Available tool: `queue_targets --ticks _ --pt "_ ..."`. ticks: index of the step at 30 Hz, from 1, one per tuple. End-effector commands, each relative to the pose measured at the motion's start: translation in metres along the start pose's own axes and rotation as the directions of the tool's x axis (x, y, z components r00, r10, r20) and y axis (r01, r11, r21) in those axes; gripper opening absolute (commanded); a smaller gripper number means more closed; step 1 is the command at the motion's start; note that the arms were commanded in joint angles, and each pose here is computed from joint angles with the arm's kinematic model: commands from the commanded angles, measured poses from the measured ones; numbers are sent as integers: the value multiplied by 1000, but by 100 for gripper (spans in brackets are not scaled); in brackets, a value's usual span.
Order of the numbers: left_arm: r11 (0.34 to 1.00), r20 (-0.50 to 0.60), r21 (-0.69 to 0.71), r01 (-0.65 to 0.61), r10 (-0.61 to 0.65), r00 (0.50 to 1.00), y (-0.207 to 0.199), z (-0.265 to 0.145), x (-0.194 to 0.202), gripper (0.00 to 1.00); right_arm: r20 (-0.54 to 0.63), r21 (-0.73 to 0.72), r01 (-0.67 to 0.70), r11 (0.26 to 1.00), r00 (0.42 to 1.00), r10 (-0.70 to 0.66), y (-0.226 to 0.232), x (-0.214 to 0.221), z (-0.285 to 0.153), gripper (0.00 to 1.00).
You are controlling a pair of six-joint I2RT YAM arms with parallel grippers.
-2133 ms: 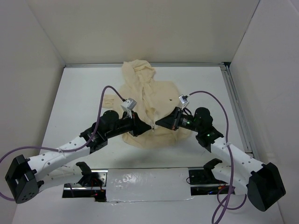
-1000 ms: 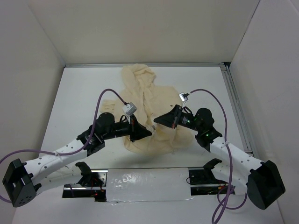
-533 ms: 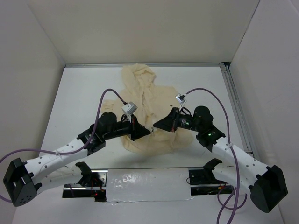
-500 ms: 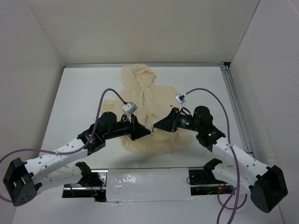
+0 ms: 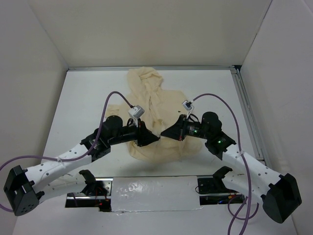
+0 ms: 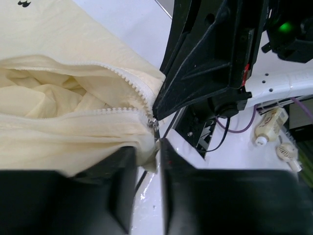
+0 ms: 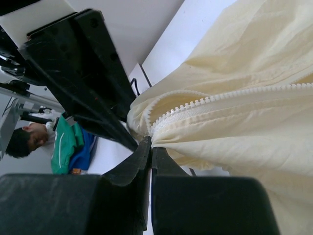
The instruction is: Zip up the jacket
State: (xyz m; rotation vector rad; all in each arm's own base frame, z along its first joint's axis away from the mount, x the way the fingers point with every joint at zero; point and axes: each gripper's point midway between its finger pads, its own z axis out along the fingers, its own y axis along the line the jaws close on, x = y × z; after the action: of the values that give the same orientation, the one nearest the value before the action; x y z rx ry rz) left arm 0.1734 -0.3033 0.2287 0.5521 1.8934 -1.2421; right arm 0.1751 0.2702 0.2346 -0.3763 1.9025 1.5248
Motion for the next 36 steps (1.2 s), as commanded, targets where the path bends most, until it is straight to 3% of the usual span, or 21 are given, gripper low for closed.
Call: queue_targets --ticks 1,6,8,14,19,27,36 --pt "1000 38 13 18 -18 999 -16 3 -28 40 61 -67 66 996 996 -62 20 -13 -2 0" --pt "998 49 -9 66 -66 997 -10 6 -33 74 55 -88 47 995 998 -42 21 -6 -3 0" --pt "996 58 -1 86 -85 995 -9 3 -36 78 56 -92 45 995 998 -40 21 -6 -3 0" --pt "996 91 20 92 -93 991 -7 -8 -37 66 83 -90 42 995 996 -34 21 -9 -5 0" --pt "992 48 109 71 -77 996 -20 -7 -29 62 105 -129 25 991 994 -12 27 -11 -5 0" --pt "988 3 88 129 -130 991 -13 -3 -18 52 161 -103 22 994 987 -5 26 -18 -9 0" --pt "984 31 119 134 -138 990 -16 -2 -26 37 130 -127 22 992 992 -6 29 -13 -6 0"
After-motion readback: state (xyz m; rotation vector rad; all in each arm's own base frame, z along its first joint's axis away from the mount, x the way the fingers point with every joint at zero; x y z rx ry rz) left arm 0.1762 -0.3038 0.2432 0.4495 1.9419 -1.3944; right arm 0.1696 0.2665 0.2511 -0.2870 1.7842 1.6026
